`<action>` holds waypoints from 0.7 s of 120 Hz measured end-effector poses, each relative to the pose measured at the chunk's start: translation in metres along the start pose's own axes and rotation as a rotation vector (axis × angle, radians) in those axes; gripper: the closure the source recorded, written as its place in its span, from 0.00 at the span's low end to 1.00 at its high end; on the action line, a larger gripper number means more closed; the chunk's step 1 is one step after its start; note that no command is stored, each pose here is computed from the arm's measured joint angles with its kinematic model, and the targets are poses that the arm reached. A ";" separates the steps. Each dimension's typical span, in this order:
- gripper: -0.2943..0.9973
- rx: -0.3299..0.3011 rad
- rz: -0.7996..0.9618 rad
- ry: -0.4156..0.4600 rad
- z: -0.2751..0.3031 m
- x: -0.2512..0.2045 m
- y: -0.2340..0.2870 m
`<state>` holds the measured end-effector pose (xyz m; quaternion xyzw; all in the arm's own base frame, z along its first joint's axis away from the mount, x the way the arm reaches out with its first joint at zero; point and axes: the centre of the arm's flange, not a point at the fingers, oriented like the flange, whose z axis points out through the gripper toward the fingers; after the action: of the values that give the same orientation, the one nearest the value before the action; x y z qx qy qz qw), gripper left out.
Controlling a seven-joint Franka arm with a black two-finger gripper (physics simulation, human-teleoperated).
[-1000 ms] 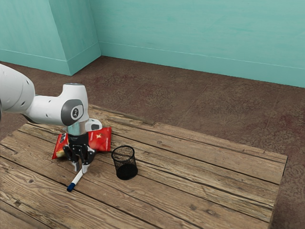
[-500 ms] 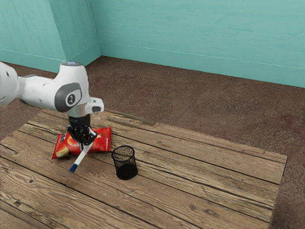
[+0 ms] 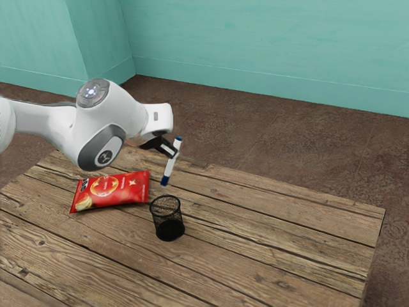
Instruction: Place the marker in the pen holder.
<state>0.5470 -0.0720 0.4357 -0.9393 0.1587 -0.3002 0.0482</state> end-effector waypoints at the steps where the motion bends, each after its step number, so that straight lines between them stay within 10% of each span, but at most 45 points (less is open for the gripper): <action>1: 0.84 0.001 -0.005 0.003 0.001 -0.002 -0.002; 84: 0.84 -0.033 -0.149 0.053 0.003 -0.069 0.007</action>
<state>0.4940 -0.0558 0.3940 -0.9409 0.0945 -0.3251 0.0060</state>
